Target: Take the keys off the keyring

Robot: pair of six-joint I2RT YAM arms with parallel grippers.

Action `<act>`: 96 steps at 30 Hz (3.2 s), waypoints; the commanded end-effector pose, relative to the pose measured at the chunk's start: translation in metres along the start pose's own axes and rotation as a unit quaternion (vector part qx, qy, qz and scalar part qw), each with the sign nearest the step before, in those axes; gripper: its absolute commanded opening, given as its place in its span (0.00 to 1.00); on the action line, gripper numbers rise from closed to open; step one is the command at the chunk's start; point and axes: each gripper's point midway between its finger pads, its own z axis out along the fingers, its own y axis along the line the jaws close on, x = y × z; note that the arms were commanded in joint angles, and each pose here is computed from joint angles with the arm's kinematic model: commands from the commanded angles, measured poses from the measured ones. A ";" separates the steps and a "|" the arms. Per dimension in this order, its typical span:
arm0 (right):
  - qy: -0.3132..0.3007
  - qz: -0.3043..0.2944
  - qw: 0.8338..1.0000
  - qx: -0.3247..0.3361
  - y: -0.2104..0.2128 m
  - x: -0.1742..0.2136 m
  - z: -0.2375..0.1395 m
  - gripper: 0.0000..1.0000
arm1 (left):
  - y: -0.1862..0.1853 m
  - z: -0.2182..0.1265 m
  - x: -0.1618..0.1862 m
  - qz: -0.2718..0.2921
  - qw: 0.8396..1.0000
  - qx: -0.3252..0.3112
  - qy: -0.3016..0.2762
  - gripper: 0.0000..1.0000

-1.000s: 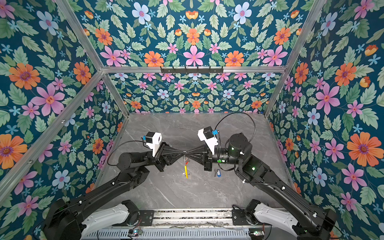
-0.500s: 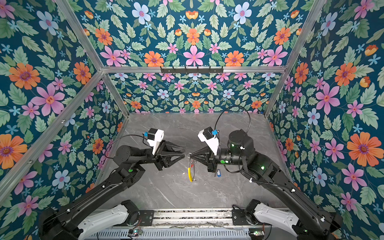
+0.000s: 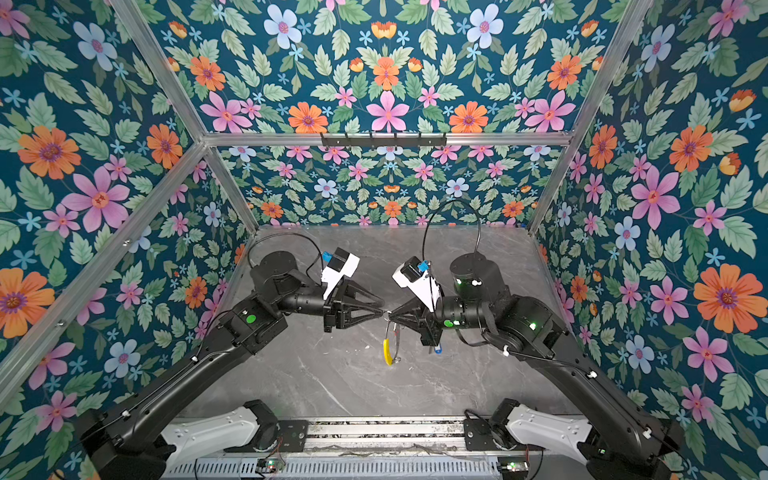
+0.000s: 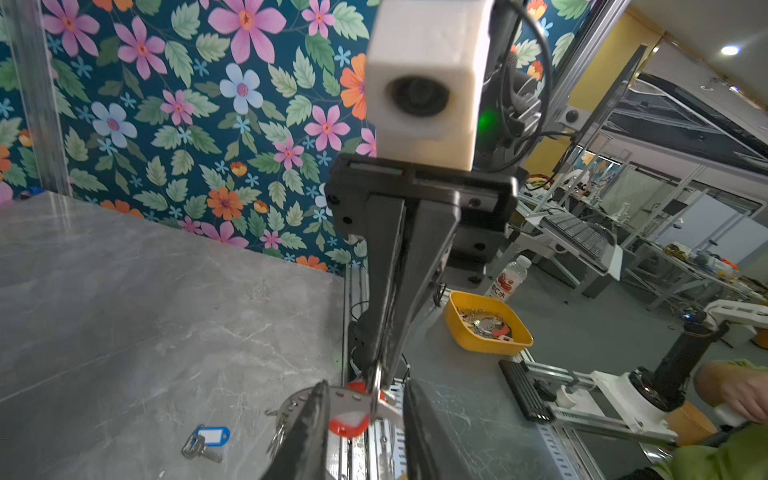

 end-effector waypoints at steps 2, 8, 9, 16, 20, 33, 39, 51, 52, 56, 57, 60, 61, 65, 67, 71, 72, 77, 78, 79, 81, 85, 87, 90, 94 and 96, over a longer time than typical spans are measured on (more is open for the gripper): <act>-0.001 -0.007 1.000 0.006 -0.002 -0.002 0.000 0.00 | -0.010 0.001 0.008 -0.002 0.999 0.037 0.021 0.30; 0.008 -0.004 0.999 0.033 -0.013 0.000 0.003 0.00 | -0.013 0.002 0.007 -0.002 0.998 0.050 0.024 0.25; 0.009 -0.003 0.999 0.038 -0.015 0.000 0.004 0.00 | -0.014 0.002 0.006 -0.002 0.998 0.051 0.024 0.24; 0.007 -0.002 0.999 0.052 -0.019 -0.001 0.004 0.00 | -0.011 0.005 0.008 -0.007 0.998 0.054 0.027 0.21; -0.001 0.000 0.999 0.051 -0.017 -0.005 0.004 0.00 | -0.010 0.006 0.008 -0.002 0.998 0.049 0.026 0.16; -0.042 -0.006 0.998 0.045 -0.012 -0.014 0.000 0.16 | -0.010 0.004 0.006 0.031 0.999 0.026 0.010 0.00; -0.128 -0.037 0.990 0.046 -0.002 -0.027 -0.023 0.44 | -0.014 -0.004 -0.001 0.070 0.997 0.004 -0.025 0.00; -0.186 -0.060 0.980 -0.044 0.022 -0.018 -0.017 0.59 | -0.029 -0.017 -0.016 0.117 0.987 0.008 -0.112 0.00; -0.182 -0.061 0.980 -0.055 0.025 -0.017 -0.015 0.59 | -0.028 -0.016 -0.015 0.114 0.987 0.009 -0.110 0.00; -0.164 -0.056 0.983 -0.066 0.024 -0.012 -0.007 0.52 | -0.028 -0.016 -0.016 0.113 0.987 0.011 -0.112 0.00; -0.161 -0.054 0.983 -0.066 0.023 -0.011 -0.005 0.49 | -0.029 -0.016 -0.016 0.114 0.987 0.013 -0.114 0.00; -0.155 -0.053 0.984 -0.073 0.024 -0.009 -0.002 0.40 | -0.030 -0.016 -0.015 0.112 0.987 0.015 -0.114 0.00; -0.154 -0.053 0.984 -0.075 0.024 -0.009 -0.001 0.38 | -0.030 -0.017 -0.015 0.112 0.987 0.015 -0.114 0.00; -0.148 -0.051 0.985 -0.074 0.023 -0.008 0.002 0.30 | -0.030 -0.016 -0.014 0.110 0.987 0.017 -0.114 0.00; -0.148 -0.053 0.985 -0.072 0.022 -0.008 0.001 0.26 | -0.030 -0.016 -0.014 0.110 0.987 0.018 -0.114 0.00; -0.144 -0.052 0.986 -0.067 0.021 -0.007 0.002 0.18 | -0.030 -0.016 -0.015 0.110 0.987 0.018 -0.114 0.00; -0.145 -0.052 0.986 -0.067 0.021 -0.007 0.002 0.16 | -0.030 -0.016 -0.015 0.110 0.987 0.019 -0.114 0.00; -0.141 -0.051 0.987 -0.062 0.019 -0.007 0.003 0.04 | -0.031 -0.015 -0.015 0.109 0.987 0.021 -0.114 0.00; -0.140 -0.052 0.987 -0.062 0.019 -0.007 0.003 0.01 | -0.031 -0.016 -0.016 0.109 0.987 0.021 -0.116 0.00; -0.140 -0.052 0.987 -0.062 0.019 -0.007 0.003 0.00 | -0.031 -0.016 -0.016 0.110 0.987 0.021 -0.116 0.00; -0.139 -0.052 0.987 -0.062 0.019 -0.007 0.003 0.00 | -0.031 -0.017 -0.017 0.111 0.986 0.020 -0.119 0.00; -0.133 -0.050 0.988 -0.064 0.019 -0.006 0.004 0.00 | -0.033 -0.019 -0.021 0.114 0.984 0.020 -0.138 0.00; -0.128 -0.049 0.989 -0.064 0.018 -0.004 0.006 0.00 | -0.034 -0.022 -0.025 0.117 0.981 0.019 -0.156 0.00; -0.119 -0.043 0.989 -0.070 0.018 -0.002 0.009 0.00 | -0.036 -0.024 -0.028 0.122 0.976 0.025 -0.180 0.00; -0.116 -0.038 0.990 -0.072 0.018 0.000 0.011 0.00 | -0.038 -0.026 -0.030 0.126 0.972 0.033 -0.193 0.00; -0.114 -0.035 0.990 -0.074 0.018 0.000 0.012 0.00 | -0.038 -0.026 -0.029 0.126 0.972 0.034 -0.198 0.00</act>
